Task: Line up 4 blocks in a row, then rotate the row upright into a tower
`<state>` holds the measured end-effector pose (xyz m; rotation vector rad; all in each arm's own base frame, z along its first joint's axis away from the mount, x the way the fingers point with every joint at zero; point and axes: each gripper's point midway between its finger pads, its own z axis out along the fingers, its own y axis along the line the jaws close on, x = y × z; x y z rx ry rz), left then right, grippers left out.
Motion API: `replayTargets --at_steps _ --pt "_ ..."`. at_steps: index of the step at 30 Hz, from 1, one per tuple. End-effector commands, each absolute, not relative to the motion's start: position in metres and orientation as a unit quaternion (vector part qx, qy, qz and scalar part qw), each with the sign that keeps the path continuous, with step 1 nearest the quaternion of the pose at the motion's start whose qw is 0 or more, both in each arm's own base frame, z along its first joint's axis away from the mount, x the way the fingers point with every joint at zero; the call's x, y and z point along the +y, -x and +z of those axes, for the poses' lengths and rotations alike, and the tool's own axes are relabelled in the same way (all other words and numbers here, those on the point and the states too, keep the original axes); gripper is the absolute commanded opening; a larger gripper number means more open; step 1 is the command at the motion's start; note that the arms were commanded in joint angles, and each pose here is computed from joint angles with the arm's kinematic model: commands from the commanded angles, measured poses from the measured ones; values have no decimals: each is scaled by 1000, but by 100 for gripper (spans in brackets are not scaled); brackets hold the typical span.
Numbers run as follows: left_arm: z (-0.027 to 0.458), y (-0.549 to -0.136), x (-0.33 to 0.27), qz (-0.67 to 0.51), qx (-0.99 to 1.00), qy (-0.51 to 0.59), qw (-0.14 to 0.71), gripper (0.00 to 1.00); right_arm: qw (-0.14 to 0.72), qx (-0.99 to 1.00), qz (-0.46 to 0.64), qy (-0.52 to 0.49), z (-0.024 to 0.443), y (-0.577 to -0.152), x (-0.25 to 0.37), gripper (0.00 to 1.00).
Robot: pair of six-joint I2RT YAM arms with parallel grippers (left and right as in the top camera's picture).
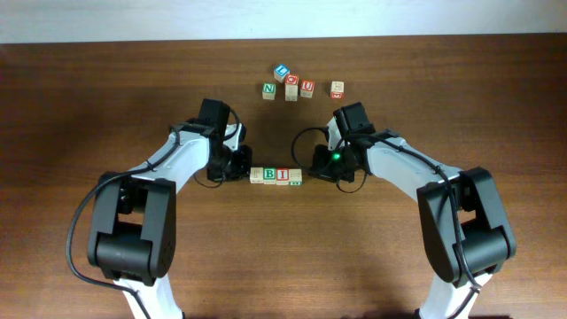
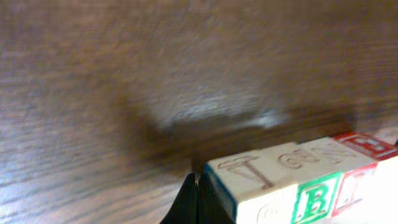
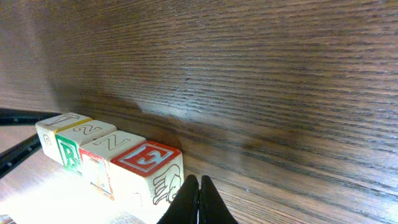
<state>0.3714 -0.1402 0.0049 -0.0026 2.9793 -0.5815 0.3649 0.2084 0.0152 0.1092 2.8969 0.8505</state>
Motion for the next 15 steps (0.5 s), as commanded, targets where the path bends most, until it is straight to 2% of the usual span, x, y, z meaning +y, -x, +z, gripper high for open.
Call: replayTargets --at_steps 1,15 --pt "7 -372 -145 -213 976 1 49 0 49 958 282 -33 9 -359 211 4" --pt "21 -374 -143 -217 975 -21 44 0 50 958 282 -33 9 -359 211 4"
